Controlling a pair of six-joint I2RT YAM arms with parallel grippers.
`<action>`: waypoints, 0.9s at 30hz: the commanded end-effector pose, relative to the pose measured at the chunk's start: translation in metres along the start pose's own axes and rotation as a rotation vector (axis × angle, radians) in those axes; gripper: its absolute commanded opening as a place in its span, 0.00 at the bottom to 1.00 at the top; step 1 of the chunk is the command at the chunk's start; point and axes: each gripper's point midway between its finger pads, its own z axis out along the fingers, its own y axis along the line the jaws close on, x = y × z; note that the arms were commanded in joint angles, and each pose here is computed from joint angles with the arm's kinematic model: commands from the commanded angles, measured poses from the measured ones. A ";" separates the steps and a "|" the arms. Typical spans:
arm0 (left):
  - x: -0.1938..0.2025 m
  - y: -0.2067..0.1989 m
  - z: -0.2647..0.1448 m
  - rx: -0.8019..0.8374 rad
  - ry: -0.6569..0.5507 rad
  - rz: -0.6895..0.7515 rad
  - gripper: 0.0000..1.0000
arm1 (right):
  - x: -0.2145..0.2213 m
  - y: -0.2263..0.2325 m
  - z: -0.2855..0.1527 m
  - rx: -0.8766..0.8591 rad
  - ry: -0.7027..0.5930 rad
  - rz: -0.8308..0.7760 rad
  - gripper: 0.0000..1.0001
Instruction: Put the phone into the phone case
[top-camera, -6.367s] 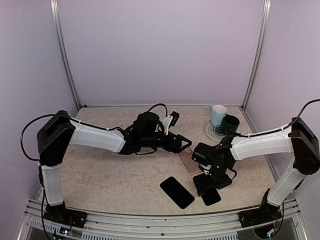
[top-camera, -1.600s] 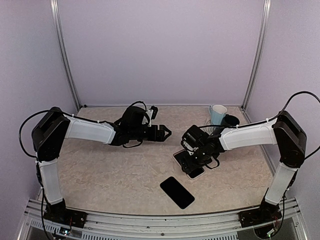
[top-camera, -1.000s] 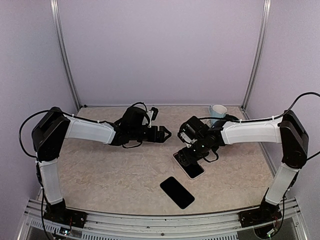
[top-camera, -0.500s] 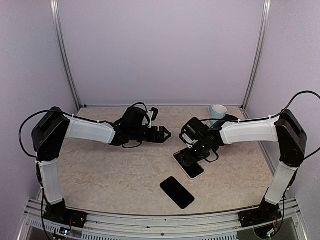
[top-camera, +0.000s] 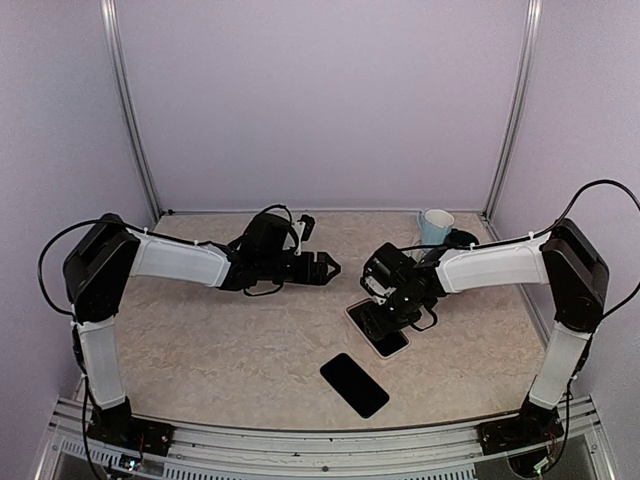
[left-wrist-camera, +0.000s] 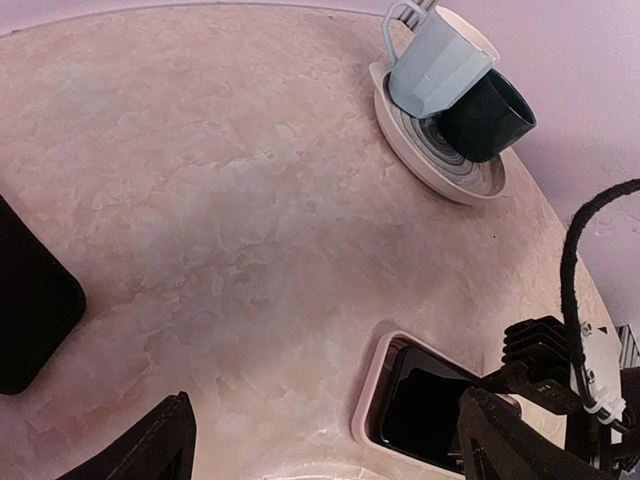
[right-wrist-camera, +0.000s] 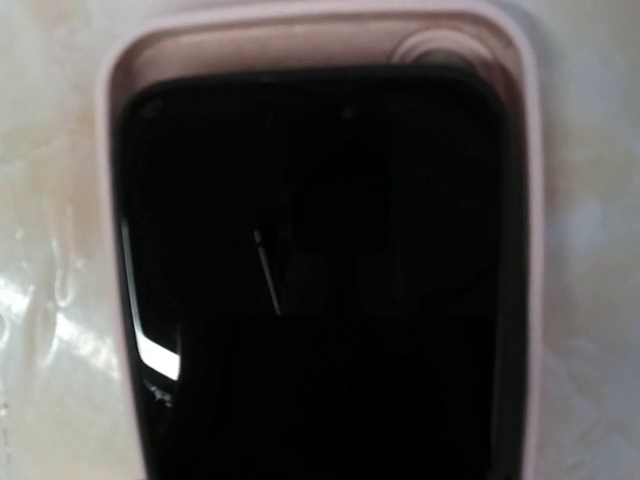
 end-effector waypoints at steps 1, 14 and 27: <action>-0.006 0.009 -0.003 -0.027 -0.013 0.015 0.90 | 0.010 -0.005 0.012 0.006 0.033 0.014 0.70; -0.034 0.054 -0.035 -0.180 -0.100 0.003 0.90 | -0.001 -0.008 0.003 0.032 0.014 0.002 0.70; -0.049 0.133 -0.052 -0.421 -0.089 -0.122 0.90 | -0.020 -0.012 -0.008 0.067 -0.027 -0.018 0.71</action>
